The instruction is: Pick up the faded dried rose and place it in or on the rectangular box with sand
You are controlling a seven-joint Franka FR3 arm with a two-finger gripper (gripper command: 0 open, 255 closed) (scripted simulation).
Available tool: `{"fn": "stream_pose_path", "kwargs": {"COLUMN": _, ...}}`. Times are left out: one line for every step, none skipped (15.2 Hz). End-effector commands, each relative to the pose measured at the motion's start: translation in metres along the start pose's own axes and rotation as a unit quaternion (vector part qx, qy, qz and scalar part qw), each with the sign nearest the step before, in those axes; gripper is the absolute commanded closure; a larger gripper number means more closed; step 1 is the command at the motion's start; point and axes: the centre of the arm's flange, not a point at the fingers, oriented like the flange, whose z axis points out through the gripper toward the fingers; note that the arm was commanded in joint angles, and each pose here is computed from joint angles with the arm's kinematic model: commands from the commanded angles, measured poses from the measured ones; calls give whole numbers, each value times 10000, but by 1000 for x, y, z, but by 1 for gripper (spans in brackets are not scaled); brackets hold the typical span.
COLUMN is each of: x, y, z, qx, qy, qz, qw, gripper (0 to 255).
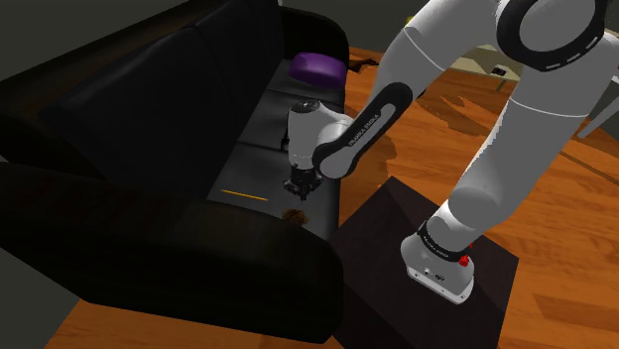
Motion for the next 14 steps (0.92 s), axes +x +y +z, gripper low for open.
{"fn": "stream_pose_path", "kwargs": {"x": 0, "y": 0, "z": 0, "qx": 0, "qy": 0, "qz": 0, "qw": 10000, "gripper": 255}}
{"fn": "stream_pose_path", "kwargs": {"x": 0, "y": 0, "z": 0, "qx": 0, "qy": 0, "qz": 0, "qw": 10000, "gripper": 0}}
{"fn": "stream_pose_path", "kwargs": {"x": -10, "y": -13, "z": -2, "qx": -83, "qy": 71, "qz": -16, "qw": 9999, "gripper": 0}}
{"fn": "stream_pose_path", "kwargs": {"x": -21, "y": -26, "z": -3, "qx": -166, "qy": 141, "qz": -31, "qw": 9998, "gripper": 0}}
{"fn": "stream_pose_path", "kwargs": {"x": -31, "y": -38, "z": -4, "qx": -249, "qy": 212, "qz": -47, "qw": 9995, "gripper": 0}}
{"fn": "stream_pose_path", "kwargs": {"x": -42, "y": -51, "z": -5, "qx": -332, "qy": 282, "qz": -63, "qw": 9990, "gripper": 0}}
{"fn": "stream_pose_path", "kwargs": {"x": -44, "y": -53, "z": -5, "qx": -346, "qy": 294, "qz": -65, "qw": 9990, "gripper": 0}}
{"fn": "stream_pose_path", "kwargs": {"x": -43, "y": -53, "z": 0, "qx": -346, "qy": 294, "qz": -65, "qw": 9990, "gripper": 0}}
{"fn": "stream_pose_path", "kwargs": {"x": -43, "y": -52, "z": 6, "qx": -346, "qy": 294, "qz": -65, "qw": 9990, "gripper": 0}}
{"fn": "stream_pose_path", "kwargs": {"x": -43, "y": -52, "z": 11, "qx": -346, "qy": 294, "qz": -65, "qw": 9990, "gripper": 0}}
{"fn": "stream_pose_path", "kwargs": {"x": -42, "y": -52, "z": 16, "qx": -346, "qy": 294, "qz": -65, "qw": 9990, "gripper": 0}}
{"fn": "stream_pose_path", "kwargs": {"x": -42, "y": -51, "z": 21, "qx": -346, "qy": 294, "qz": -65, "qw": 9990, "gripper": 0}}
{"fn": "stream_pose_path", "kwargs": {"x": -42, "y": -51, "z": 27, "qx": -346, "qy": 294, "qz": -65, "qw": 9990, "gripper": 0}}
{"fn": "stream_pose_path", "kwargs": {"x": -41, "y": -50, "z": 35, "qx": -346, "qy": 294, "qz": -65, "qw": 9990, "gripper": 0}}
